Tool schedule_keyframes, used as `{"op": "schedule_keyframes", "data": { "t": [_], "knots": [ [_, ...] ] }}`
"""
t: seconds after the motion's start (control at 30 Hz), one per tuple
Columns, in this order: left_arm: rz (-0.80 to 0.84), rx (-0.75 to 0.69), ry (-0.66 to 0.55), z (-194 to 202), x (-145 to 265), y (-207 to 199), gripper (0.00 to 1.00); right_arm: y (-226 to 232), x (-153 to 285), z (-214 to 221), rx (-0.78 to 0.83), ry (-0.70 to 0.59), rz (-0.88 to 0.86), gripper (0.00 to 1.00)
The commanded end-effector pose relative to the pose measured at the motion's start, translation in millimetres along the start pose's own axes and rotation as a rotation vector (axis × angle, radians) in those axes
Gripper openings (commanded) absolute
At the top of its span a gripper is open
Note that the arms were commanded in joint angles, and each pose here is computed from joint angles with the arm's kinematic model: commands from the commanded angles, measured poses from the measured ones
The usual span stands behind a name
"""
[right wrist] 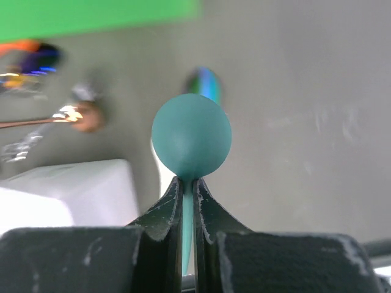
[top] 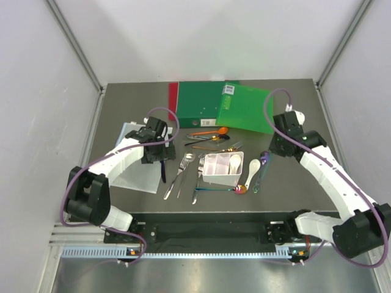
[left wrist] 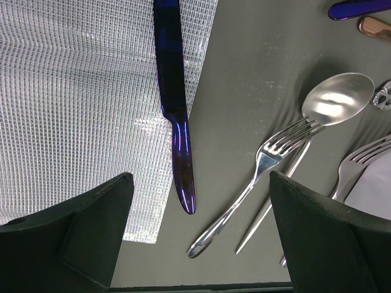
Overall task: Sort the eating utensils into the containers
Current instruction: Pick up the spoon from the center of the board, then place the spoon in the storage box.
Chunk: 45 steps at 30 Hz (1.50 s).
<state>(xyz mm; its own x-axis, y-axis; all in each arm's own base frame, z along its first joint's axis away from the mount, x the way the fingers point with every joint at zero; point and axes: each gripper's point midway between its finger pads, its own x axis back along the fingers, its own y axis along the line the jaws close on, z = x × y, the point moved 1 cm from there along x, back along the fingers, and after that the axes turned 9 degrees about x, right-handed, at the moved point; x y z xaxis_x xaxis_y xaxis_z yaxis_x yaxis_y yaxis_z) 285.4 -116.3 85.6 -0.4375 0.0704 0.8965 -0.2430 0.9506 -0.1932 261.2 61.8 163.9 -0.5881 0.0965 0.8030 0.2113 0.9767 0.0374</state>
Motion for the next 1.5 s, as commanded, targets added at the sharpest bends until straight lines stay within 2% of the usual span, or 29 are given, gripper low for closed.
{"op": "schedule_keyframes", "data": {
  "t": [0.0,0.17,0.47,0.6,0.7,1.07,1.47],
  "knots": [
    [0.016,0.012,-0.062,-11.1,7.5,-2.9,0.96,19.6,40.5,-51.0,0.116,-0.192,-0.011,0.00],
    [-0.001,0.019,-0.066,-10.3,5.8,0.0,0.96,47.9,65.7,-78.0,0.167,-0.306,-0.102,0.00],
    [-0.023,0.030,-0.083,-13.7,3.3,3.1,0.96,112.5,81.4,-85.0,0.315,-0.435,-0.260,0.00],
    [-0.031,0.038,-0.087,-13.9,2.7,4.4,0.96,136.0,100.9,-102.1,0.318,-0.546,-0.347,0.00],
    [-0.033,0.043,-0.099,-15.9,4.0,4.2,0.96,146.3,103.1,-103.1,0.341,-0.584,-0.378,0.00],
    [-0.041,0.063,-0.117,-18.1,6.0,1.7,0.96,171.1,97.2,-93.2,0.409,-0.614,-0.472,0.00],
    [-0.066,0.052,-0.123,-15.6,2.7,5.5,0.96,164.2,72.7,-39.5,0.400,-0.535,-0.497,0.00]
  ]
}}
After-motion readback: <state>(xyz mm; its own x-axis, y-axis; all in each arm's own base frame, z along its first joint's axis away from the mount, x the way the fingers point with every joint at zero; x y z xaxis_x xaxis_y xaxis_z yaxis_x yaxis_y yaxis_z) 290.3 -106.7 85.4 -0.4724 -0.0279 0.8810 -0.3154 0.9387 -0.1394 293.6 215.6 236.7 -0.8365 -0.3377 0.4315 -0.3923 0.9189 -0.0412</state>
